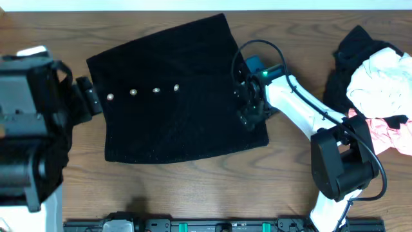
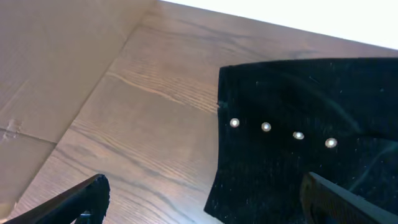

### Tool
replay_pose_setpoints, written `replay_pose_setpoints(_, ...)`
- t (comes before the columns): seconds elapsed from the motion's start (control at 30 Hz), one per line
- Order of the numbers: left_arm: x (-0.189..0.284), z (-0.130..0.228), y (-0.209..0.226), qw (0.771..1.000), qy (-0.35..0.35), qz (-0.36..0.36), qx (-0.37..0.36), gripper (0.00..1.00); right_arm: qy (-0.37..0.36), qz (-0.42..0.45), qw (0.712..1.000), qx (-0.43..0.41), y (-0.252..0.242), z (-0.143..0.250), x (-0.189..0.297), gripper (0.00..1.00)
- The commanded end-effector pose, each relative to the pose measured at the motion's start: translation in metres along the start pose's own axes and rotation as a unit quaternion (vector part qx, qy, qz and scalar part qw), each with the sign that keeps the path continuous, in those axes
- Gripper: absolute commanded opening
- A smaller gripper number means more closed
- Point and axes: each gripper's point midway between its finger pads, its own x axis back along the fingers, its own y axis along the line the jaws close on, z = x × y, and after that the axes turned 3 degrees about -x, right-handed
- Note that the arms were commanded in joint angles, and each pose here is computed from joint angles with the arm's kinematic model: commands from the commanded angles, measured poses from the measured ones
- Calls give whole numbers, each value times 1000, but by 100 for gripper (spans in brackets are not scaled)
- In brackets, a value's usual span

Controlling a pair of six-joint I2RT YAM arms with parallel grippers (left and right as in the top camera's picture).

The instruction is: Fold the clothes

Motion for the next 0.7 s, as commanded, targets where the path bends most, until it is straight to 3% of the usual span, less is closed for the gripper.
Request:
replay_pose_setpoints(0.0,-6,2,-1,1000,11,-4,3,98,1,-112,993,-37,35,3,10,79)
replay_pose_setpoints(0.13,-6,2,-1,1000,11,-4,3,98,19,-100,992,-80,32,11,3,66)
replay_pose_setpoints(0.37,-2,2,1,1000,5,-3,6,98,62,10,986,-155,-7,46,-26,61)
replay_pose_setpoints(0.43,-2,2,1,1000,5,-3,6,98,67,10,985,-161,-9,53,-35,52)
replay_pose_setpoints(0.53,-2,2,1,1000,5,-3,6,98,76,19,980,-184,-16,63,-44,29)
replay_pose_setpoints(0.67,-2,2,1,1000,5,-3,5,98,100,62,963,-244,-38,86,-50,9)
